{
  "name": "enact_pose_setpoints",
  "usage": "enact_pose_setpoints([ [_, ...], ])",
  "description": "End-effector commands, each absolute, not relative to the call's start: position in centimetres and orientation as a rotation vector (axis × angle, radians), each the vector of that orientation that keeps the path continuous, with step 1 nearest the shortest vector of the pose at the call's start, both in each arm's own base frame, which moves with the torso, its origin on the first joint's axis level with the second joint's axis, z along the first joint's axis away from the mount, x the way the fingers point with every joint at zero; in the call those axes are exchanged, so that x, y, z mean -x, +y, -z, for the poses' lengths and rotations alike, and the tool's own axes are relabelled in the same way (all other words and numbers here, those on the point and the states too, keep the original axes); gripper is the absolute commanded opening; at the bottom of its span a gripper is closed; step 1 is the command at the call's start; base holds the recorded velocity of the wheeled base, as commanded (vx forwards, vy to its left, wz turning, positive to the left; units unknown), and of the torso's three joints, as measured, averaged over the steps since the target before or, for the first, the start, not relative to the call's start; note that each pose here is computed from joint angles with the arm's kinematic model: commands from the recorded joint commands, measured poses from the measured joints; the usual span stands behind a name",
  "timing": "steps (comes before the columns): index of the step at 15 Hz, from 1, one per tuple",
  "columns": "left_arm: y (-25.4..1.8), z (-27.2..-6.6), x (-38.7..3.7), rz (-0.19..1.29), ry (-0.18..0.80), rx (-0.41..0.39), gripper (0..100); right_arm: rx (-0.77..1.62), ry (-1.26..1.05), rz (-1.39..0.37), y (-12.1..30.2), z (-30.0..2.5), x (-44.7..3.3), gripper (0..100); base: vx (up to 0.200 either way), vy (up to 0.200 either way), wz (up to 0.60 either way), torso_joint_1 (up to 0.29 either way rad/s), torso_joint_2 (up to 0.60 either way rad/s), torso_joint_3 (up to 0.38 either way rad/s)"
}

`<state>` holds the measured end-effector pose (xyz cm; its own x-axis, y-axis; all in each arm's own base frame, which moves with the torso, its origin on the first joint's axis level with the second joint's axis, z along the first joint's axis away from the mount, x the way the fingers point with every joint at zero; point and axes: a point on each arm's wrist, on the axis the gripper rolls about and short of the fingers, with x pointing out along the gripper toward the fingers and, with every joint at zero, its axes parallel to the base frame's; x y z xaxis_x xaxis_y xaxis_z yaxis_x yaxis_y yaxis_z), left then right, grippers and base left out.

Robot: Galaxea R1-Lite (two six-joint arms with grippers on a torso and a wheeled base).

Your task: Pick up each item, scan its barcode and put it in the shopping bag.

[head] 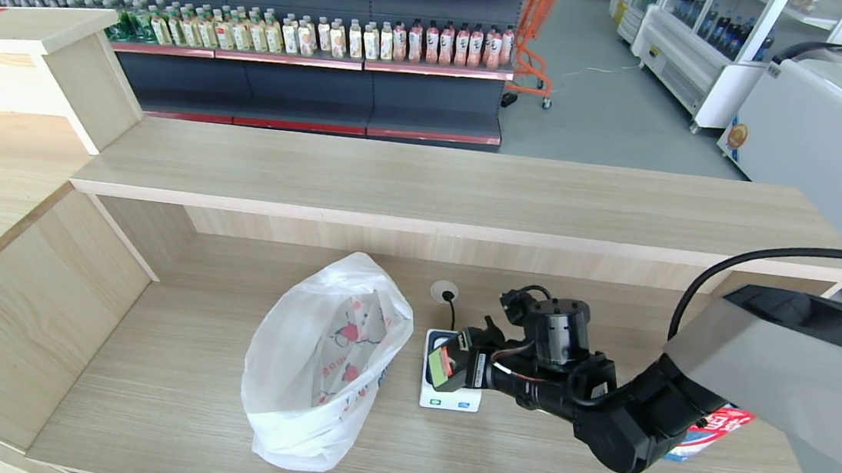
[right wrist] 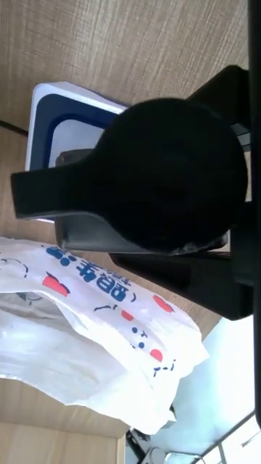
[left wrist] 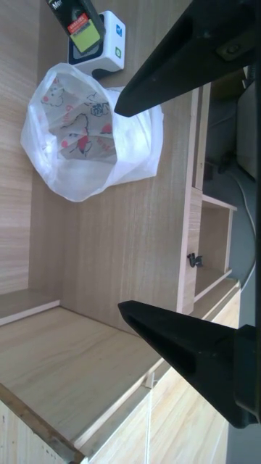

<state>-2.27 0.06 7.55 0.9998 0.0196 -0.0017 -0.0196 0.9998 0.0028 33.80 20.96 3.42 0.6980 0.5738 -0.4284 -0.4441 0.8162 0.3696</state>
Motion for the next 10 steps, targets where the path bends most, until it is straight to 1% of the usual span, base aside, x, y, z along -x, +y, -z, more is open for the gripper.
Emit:
enact_pose_setpoints([
  [1, 0.1, -7.6, 2.3, -0.020, 0.002, -0.003, 100, -0.237, 0.577, -0.559, 21.1, -2.5, -33.8, 0, 0.000, 0.000, 0.00, 0.000, 0.00, 0.000],
  [2, 0.1, -7.6, 2.3, -0.020, 0.002, -0.003, 100, -0.254, 0.557, -0.556, 21.1, -2.8, -33.9, 0, 0.000, 0.000, 0.00, 0.000, 0.00, 0.000],
  [4, 0.1, -7.6, 2.3, -0.020, 0.002, -0.003, 100, -0.425, 0.477, -0.569, 21.1, -6.8, -33.7, 0, 0.000, 0.000, 0.00, 0.000, 0.00, 0.000],
  [5, 0.1, -7.6, 2.3, -0.020, 0.002, -0.003, 100, -0.509, 0.445, -0.581, 21.1, -9.1, -33.3, 0, 0.000, 0.000, 0.00, 0.000, 0.00, 0.000],
  [6, 0.1, -7.6, 2.3, -0.020, 0.002, -0.003, 100, -0.536, 0.388, -0.601, 20.1, -12.7, -31.6, 0, 0.000, 0.000, 0.00, 0.000, 0.00, 0.000],
  [7, 0.1, -7.6, 2.3, -0.020, 0.002, -0.003, 100, -0.524, 0.365, -0.606, 19.0, -14.6, -30.0, 0, 0.000, 0.000, 0.00, 0.000, 0.00, 0.000],
  [8, 0.1, -7.6, 2.3, -0.020, 0.000, -0.003, 100, -0.484, 0.359, -0.607, 18.2, -15.6, -29.0, 0, 0.000, 0.000, 0.00, 0.000, 0.00, 0.000],
  [9, 0.1, -7.6, 2.3, -0.020, 0.002, -0.003, 100, -0.333, 0.344, -0.601, 16.3, -16.6, -27.1, 0, 0.000, 0.000, 0.00, 0.000, 0.00, 0.000],
  [10, 0.1, -7.6, 2.3, -0.020, 0.000, -0.003, 100, -0.230, 0.310, -0.594, 14.9, -16.8, -26.1, 0, 0.000, 0.000, 0.00, 0.000, 0.00, 0.000],
])
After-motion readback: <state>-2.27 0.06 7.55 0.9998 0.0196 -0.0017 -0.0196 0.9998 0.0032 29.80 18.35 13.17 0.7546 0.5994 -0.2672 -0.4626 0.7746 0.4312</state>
